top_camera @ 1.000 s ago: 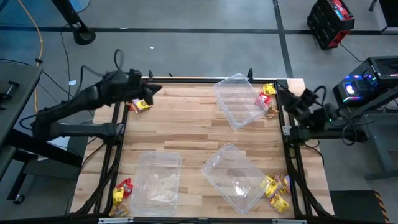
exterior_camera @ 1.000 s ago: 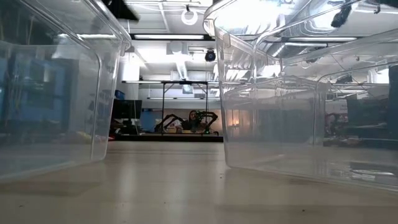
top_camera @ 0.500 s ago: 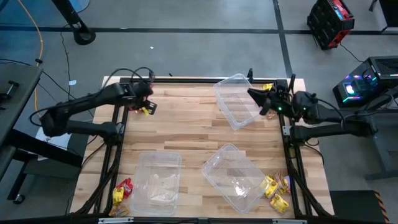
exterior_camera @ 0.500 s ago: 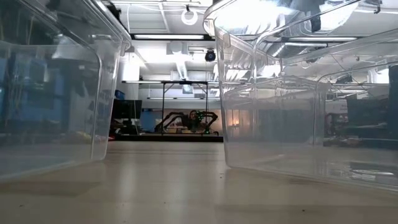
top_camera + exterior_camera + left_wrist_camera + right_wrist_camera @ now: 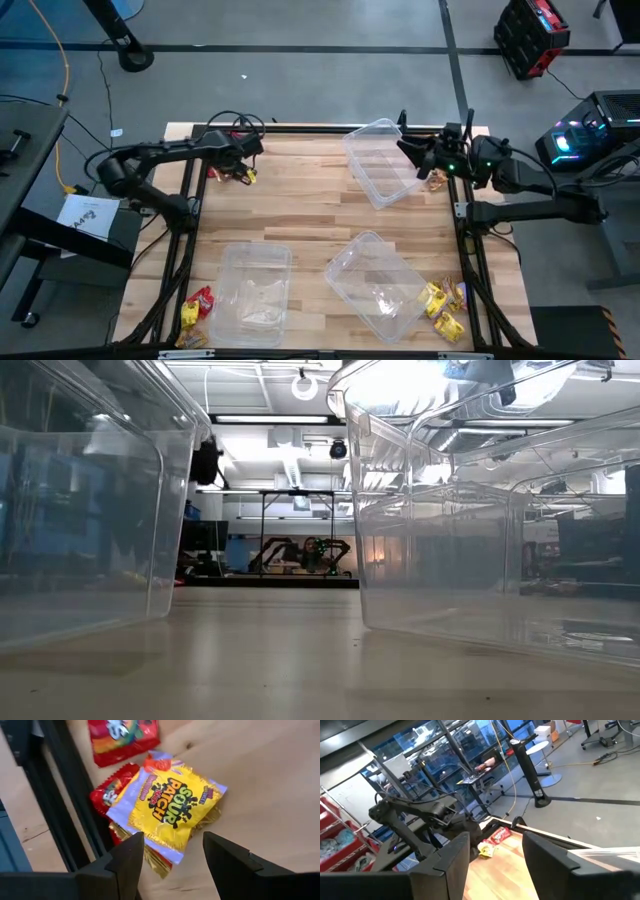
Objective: Sort candy
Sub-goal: Put the yellow candy into the bottom left transparent bin
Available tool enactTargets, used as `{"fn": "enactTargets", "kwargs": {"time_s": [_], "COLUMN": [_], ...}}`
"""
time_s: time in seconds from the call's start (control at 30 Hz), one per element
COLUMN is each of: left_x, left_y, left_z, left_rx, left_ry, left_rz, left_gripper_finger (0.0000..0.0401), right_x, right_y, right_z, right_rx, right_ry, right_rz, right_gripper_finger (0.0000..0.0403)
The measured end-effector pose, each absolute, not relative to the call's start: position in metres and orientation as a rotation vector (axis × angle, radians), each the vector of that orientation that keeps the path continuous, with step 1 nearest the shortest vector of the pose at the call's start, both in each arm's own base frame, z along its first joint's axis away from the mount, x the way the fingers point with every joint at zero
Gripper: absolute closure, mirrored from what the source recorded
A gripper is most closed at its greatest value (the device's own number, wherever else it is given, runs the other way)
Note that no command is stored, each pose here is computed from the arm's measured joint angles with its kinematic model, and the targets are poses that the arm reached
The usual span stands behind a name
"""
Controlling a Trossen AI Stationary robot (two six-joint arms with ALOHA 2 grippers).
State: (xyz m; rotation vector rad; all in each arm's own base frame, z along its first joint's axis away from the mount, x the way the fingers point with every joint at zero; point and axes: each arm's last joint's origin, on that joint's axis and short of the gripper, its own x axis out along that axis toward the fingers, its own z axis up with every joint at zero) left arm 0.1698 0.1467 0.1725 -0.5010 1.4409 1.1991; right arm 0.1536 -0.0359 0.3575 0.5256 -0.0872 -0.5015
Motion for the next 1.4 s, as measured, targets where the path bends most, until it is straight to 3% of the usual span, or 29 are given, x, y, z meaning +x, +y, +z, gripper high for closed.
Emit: {"fn": "enactTargets", "kwargs": {"time_s": [0.33, 0.43, 0.57, 0.7, 0.83, 0.97, 1.13, 1.4], "left_x": [0.168, 0.168, 0.170, 0.166, 0.160, 0.166, 0.194, 0.250], "left_y": [0.165, 0.165, 0.162, 0.158, 0.146, 0.128, 0.102, 0.068], "left_z": [0.137, 0.134, 0.143, 0.164, 0.193, 0.225, 0.261, 0.278], "left_rx": [-0.501, -0.538, -0.546, -0.549, -0.599, -0.645, -0.644, -0.616], "left_ry": [1.647, 1.663, 1.597, 1.502, 1.341, 1.069, 0.687, 0.376], "left_rz": [1.121, 1.076, 1.061, 1.072, 1.052, 0.869, 0.554, 0.300], "left_gripper_finger": [0.0210, 0.0254, 0.0367, 0.0389, 0.0398, 0.0400, 0.0400, 0.0401], "right_x": [0.157, 0.157, 0.157, 0.157, 0.157, 0.157, 0.157, 0.157], "right_y": [-0.036, -0.036, -0.036, -0.036, -0.036, -0.036, -0.036, -0.037], "right_z": [0.356, 0.356, 0.356, 0.356, 0.356, 0.356, 0.356, 0.356], "right_rx": [0.525, 0.525, 0.525, 0.525, 0.525, 0.525, 0.525, 0.523], "right_ry": [-0.074, -0.073, -0.074, -0.074, -0.074, -0.074, -0.074, -0.074], "right_rz": [-0.504, -0.504, -0.504, -0.504, -0.504, -0.504, -0.504, -0.504], "right_gripper_finger": [0.0226, 0.0226, 0.0226, 0.0226, 0.0226, 0.0226, 0.0226, 0.0226]}}
